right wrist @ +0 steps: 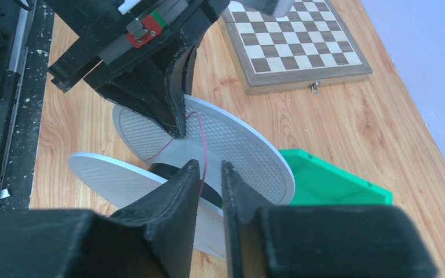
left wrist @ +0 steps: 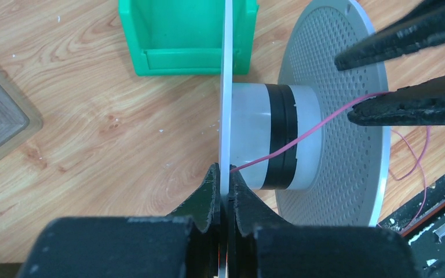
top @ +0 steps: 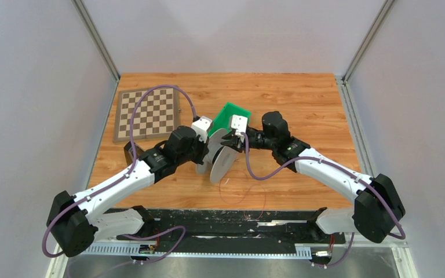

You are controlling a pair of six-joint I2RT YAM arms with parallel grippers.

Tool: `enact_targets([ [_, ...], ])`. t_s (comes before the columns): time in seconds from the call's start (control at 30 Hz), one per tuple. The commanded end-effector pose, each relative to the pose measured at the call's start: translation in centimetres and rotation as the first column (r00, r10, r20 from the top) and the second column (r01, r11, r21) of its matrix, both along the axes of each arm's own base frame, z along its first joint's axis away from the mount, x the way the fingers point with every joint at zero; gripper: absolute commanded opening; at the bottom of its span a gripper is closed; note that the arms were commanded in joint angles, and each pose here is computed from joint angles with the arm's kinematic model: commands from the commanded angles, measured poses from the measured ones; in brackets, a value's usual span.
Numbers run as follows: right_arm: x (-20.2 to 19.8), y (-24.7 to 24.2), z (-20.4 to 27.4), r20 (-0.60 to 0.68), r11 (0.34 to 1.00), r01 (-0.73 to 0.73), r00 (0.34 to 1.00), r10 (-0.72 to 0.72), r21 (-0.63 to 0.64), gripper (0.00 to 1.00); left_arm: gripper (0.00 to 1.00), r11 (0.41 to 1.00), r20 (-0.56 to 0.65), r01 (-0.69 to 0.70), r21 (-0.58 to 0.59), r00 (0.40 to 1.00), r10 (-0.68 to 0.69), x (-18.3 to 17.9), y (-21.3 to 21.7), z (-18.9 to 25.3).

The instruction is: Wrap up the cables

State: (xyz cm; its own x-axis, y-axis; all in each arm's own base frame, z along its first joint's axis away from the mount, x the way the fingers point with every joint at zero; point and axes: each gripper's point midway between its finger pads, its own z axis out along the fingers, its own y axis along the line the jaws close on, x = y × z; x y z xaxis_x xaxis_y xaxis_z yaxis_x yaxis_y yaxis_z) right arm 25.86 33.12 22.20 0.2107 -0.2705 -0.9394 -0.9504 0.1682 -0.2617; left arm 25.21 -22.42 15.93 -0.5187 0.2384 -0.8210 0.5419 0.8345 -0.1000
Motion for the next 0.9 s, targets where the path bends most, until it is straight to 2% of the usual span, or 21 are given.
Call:
enact_targets([
  [0.0, 0.7, -0.3, 1.0, -0.008, 0.998, 0.058, 0.998, -0.058, 0.008, 0.28, 0.0, 0.999, -0.008, -0.007, -0.039, 1.0, 0.006, 0.4, -0.7, 0.7],
  [0.23, 0.0, -2.4, 4.6, -0.093, 0.977, 0.193, 0.978, -0.185, 0.087, 0.57, 0.0, 0.997, 0.0, -0.036, -0.062, 0.999, 0.036, -0.1, 0.0, 2.8],
  [0.37, -3.0, -3.3, 4.8, -0.212, 0.968, 0.189, 0.965, -0.152, 0.167, 0.69, 0.0, 0.996, -0.003, -0.084, -0.026, 0.996, 0.084, -0.4, 1.5, 3.6],
  [0.43, -4.8, -3.6, 4.2, -0.227, 0.966, 0.151, 0.968, -0.103, 0.209, 0.77, 0.0, 0.996, -0.001, -0.091, -0.019, 0.996, 0.091, -0.6, 2.0, 4.1],
  [0.6, -7.6, -3.7, 2.4, -0.219, 0.954, 0.07, 0.976, -0.005, 0.29, 0.77, 0.0, 0.995, -0.015, -0.098, -0.019, 0.995, 0.098, -1.5, 2.7, 5.7],
  [0.73, -9.1, -3.4, 1.2, -0.153, 0.939, 0.017, 0.987, 0.038, 0.344, 0.79, 0.0, 0.993, -0.03, -0.115, -0.023, 0.993, 0.115, -2.2, 3.4, 6.4],
  [0.87, -9.1, -2.9, -1.1, -0.088, 0.947, -0.002, 0.996, 0.032, 0.321, 0.79, 0.0, 0.989, -0.02, -0.14, -0.053, 0.99, 0.139, -2.8, 4.2, 7.6],
])
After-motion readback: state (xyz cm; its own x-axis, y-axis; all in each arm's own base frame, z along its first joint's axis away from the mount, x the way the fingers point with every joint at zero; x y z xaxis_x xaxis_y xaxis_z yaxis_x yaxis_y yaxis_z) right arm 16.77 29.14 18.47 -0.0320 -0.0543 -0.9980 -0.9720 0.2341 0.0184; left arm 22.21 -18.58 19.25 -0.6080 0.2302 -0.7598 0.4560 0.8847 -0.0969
